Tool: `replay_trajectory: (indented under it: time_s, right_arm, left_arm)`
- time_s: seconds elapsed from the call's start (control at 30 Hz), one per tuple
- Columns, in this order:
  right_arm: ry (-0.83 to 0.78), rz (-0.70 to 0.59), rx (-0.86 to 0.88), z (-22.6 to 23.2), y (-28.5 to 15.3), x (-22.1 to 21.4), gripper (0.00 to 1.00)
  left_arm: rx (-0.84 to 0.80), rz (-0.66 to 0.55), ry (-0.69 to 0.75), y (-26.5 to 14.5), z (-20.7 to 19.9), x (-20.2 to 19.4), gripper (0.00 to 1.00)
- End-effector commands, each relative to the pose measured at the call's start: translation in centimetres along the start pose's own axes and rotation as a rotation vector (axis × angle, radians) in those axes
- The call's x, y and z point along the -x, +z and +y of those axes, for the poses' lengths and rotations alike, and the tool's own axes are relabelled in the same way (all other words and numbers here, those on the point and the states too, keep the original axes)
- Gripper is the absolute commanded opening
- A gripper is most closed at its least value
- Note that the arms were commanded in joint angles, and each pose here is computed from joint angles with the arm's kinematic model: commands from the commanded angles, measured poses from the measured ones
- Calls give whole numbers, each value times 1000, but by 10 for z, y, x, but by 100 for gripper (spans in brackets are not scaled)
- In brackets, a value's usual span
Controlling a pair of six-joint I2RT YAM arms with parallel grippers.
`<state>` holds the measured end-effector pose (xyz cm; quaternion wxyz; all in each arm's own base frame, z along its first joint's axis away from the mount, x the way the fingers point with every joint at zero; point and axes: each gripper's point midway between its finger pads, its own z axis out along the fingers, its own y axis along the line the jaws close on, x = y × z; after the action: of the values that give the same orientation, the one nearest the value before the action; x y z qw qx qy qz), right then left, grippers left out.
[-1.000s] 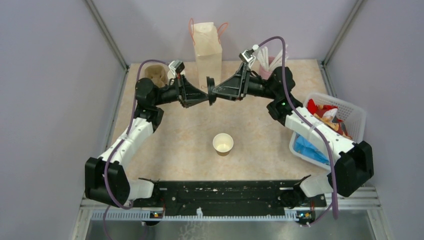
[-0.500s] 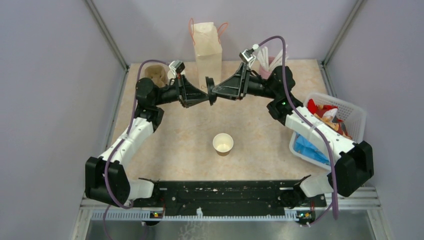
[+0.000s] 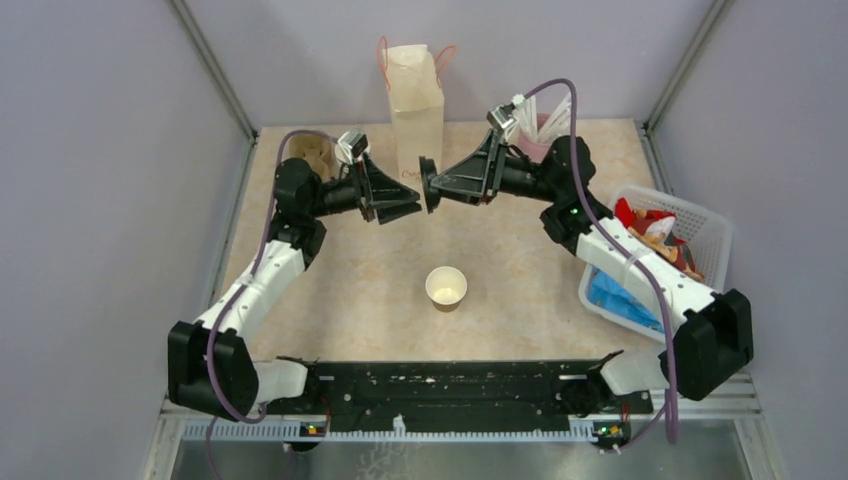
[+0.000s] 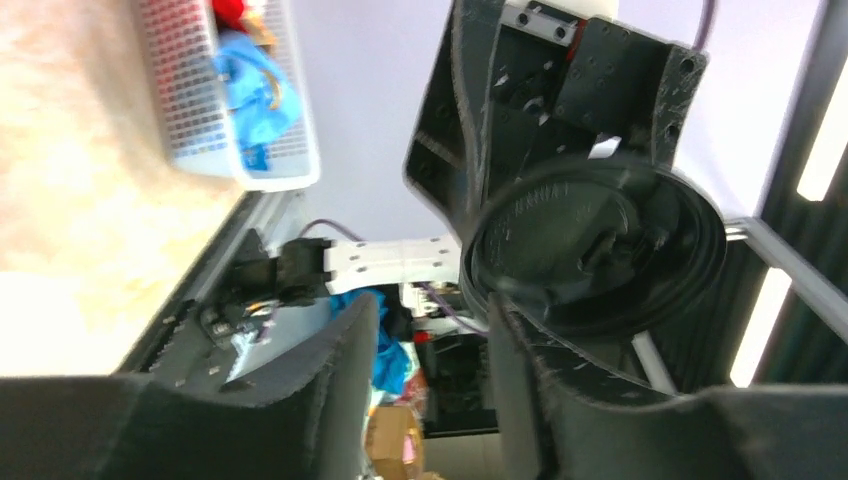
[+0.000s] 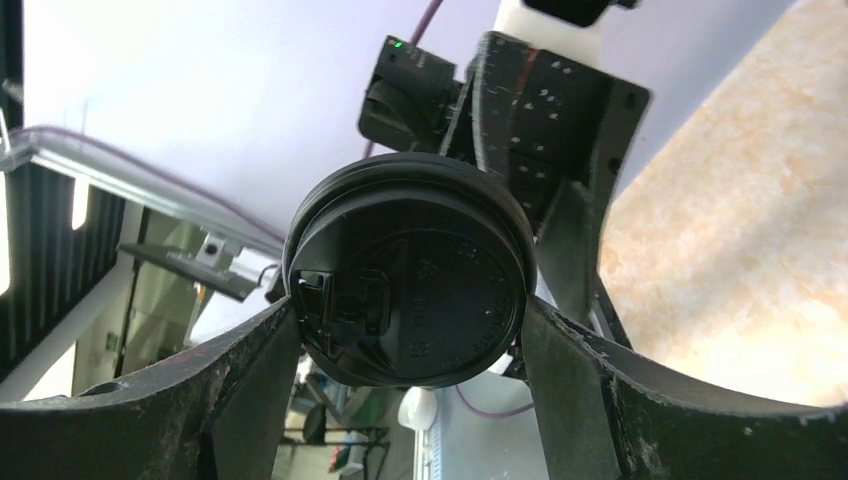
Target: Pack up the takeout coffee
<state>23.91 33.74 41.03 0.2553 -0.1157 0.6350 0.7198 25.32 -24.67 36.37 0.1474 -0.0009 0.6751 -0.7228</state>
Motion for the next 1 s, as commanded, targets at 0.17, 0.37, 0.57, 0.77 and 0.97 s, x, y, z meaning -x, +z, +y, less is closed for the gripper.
replay_trajectory:
  time_s: [0.17,0.37,0.57,0.77,0.97]
  right_arm:
    - [-202,114,-694,-98,-73,-27,77]
    - [-414,391,-1105,-147,-91,-75,78]
    - [-529,605,-1294,-178,-95,-107,78]
    - [-529,676,-1276,-199,-92,-126,79]
    - [-523,714,-1242,-210,-81,-138,80]
  left_arm:
    - [588,-206,-56,-63,94,-5,77]
    - [842,-267,33,-101,119,-10,86]
    - [962,-309,117,-124,132,-10,89]
    - [975,-321,144,-132,143,-19,91]
    - [968,-302,138,-131,146,-25,91]
